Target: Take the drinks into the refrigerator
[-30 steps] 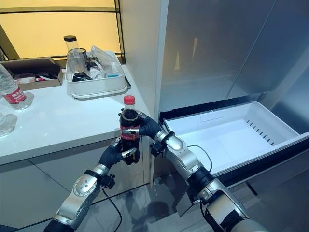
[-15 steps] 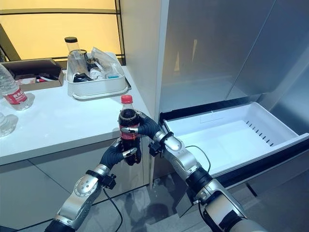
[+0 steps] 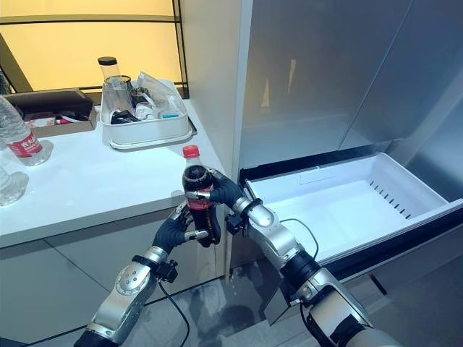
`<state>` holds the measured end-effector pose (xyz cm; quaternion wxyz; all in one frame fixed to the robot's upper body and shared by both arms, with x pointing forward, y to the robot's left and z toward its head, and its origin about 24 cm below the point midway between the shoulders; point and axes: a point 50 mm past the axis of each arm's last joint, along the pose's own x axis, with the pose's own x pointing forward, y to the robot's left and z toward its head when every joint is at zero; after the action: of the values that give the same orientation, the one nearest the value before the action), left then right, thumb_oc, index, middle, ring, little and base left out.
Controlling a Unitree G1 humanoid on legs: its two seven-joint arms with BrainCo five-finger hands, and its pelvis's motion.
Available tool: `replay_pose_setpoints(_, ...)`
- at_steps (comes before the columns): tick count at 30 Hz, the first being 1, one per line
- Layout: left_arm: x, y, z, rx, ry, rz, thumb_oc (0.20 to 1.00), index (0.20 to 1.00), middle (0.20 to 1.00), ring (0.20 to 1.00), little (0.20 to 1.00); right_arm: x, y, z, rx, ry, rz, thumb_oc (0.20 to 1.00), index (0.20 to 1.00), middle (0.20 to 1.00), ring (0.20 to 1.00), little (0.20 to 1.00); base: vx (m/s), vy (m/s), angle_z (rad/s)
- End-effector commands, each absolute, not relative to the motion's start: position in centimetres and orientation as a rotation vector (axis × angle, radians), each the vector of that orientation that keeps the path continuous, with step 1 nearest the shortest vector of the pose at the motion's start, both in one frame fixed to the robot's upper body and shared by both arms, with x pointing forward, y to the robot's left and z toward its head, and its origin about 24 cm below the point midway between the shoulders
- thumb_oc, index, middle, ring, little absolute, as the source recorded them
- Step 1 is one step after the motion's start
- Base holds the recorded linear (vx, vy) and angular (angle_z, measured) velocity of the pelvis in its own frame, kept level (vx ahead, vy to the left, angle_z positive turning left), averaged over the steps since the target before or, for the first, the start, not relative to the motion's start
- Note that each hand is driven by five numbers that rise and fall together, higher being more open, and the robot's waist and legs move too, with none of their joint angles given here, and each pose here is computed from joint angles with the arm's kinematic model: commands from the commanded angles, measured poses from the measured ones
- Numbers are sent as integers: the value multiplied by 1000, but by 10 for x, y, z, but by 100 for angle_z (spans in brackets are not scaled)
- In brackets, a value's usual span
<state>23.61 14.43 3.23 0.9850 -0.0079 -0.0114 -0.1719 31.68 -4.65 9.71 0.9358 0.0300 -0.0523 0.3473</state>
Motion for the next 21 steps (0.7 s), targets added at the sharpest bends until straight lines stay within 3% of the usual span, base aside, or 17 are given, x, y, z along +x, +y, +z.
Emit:
replay_pose_setpoints(1, 241, 148, 50, -52, -129, -333, 1000, 1000, 1000, 1000, 1000, 333, -75, 158, 121, -392, 566, 200, 200, 200, 200, 200, 0, 0, 0)
replay_pose_setpoints(10, 224, 174, 33, -21, -53, -263, 1000, 1000, 1000, 1000, 1000, 328, -139, 164, 43, -462, 365, 200, 200, 200, 200, 200, 0, 0, 0)
replay_pose_setpoints(21, 213, 193, 31, 65, -36, -251, 1000, 1000, 1000, 1000, 1000, 302, -227, 218, -18, -707, 91, 200, 200, 200, 200, 200, 0, 0, 0)
